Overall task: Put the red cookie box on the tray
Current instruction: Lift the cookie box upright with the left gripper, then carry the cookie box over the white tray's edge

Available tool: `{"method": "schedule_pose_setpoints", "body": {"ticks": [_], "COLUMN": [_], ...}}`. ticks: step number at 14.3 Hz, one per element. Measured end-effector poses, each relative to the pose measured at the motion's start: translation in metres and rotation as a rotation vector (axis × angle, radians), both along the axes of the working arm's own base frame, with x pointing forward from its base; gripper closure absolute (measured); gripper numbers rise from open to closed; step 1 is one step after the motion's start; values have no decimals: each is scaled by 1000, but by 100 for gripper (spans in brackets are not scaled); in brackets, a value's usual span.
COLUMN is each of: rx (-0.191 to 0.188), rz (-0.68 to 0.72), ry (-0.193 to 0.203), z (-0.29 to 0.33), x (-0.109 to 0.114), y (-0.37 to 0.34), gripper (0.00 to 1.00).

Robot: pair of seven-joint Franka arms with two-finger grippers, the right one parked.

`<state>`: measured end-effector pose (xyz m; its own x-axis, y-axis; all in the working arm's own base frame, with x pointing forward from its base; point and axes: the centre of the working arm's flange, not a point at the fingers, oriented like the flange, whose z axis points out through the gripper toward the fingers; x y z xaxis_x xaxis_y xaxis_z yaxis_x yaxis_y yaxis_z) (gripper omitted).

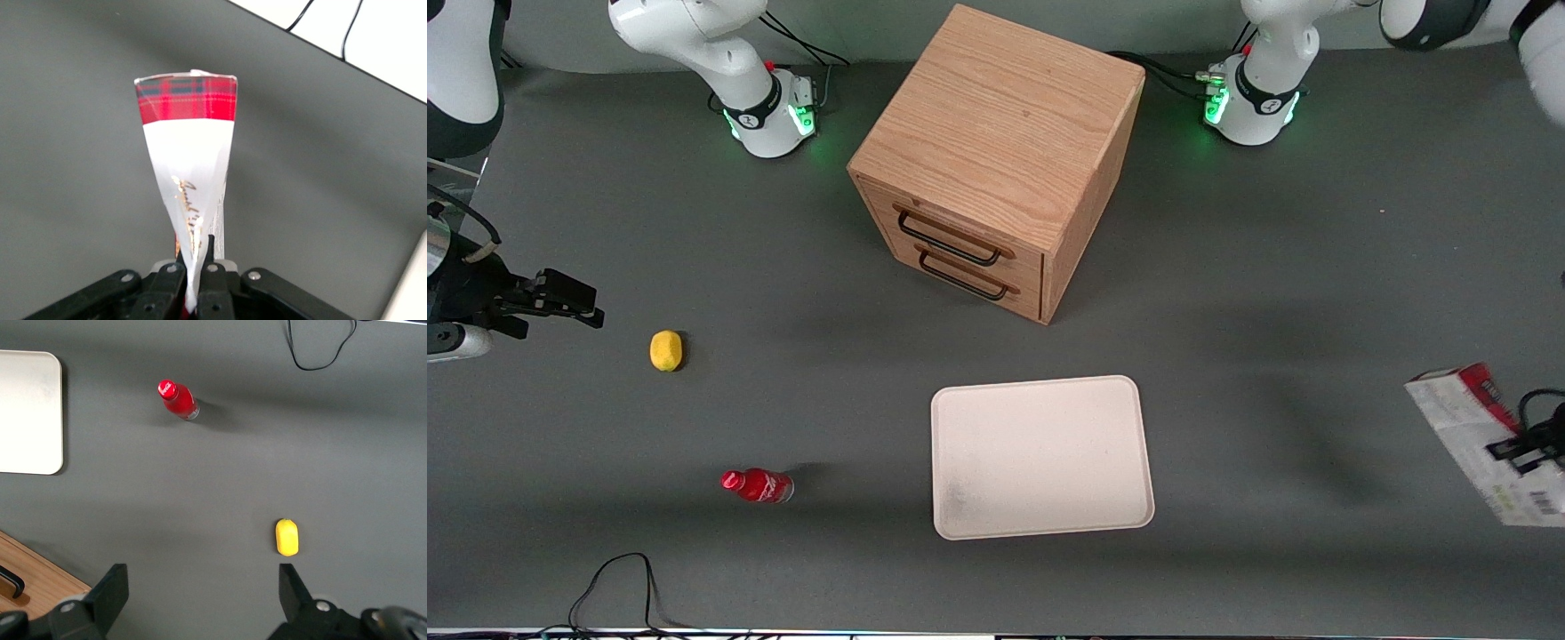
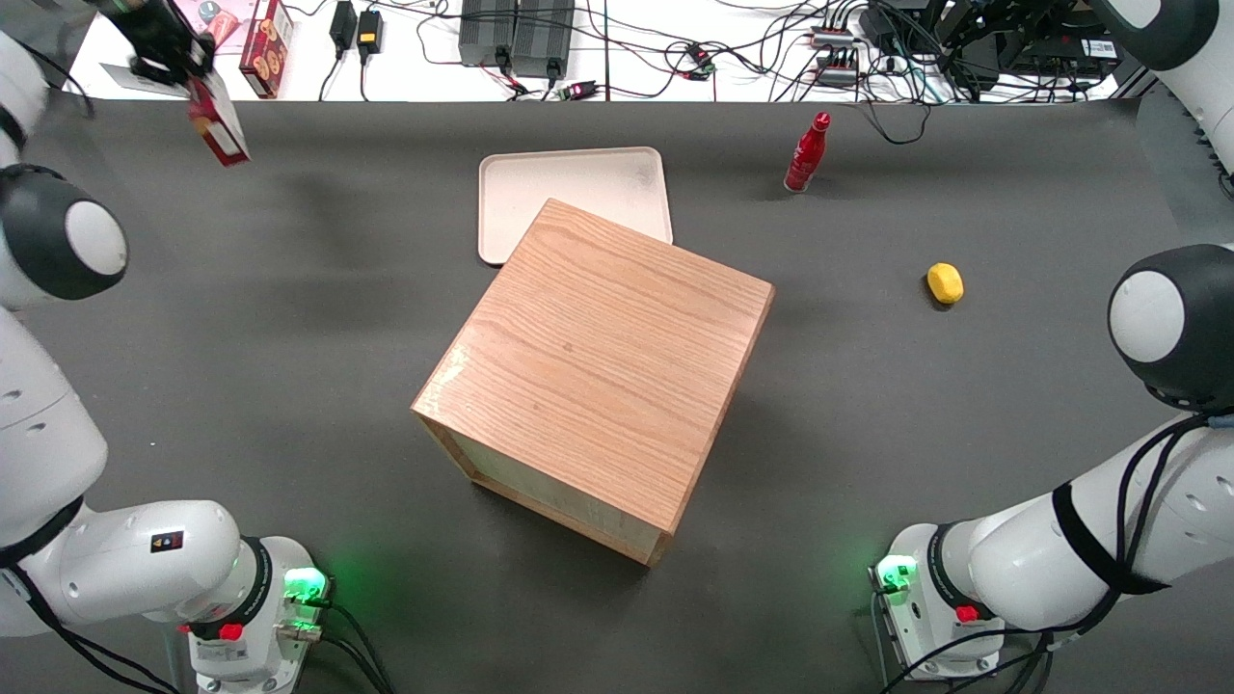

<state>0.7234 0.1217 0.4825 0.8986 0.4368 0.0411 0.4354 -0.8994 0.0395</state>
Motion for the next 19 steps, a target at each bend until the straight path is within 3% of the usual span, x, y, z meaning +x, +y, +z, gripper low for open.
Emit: {"method": "schedule_pose_setpoints", "body": {"ticks": [4,8,12,16,19], "rx": [6,5,0,15,19], "rz": [-2,-52,-235,-411,-461], "ry": [-13,-26,-13,-3,-1], "z": [91,118,113,108,106], "x": [-42,-52,-50,-71,-90], "y": [-7,-42,-170,-296,-356], "gripper": [94,94,94,94,94]}}
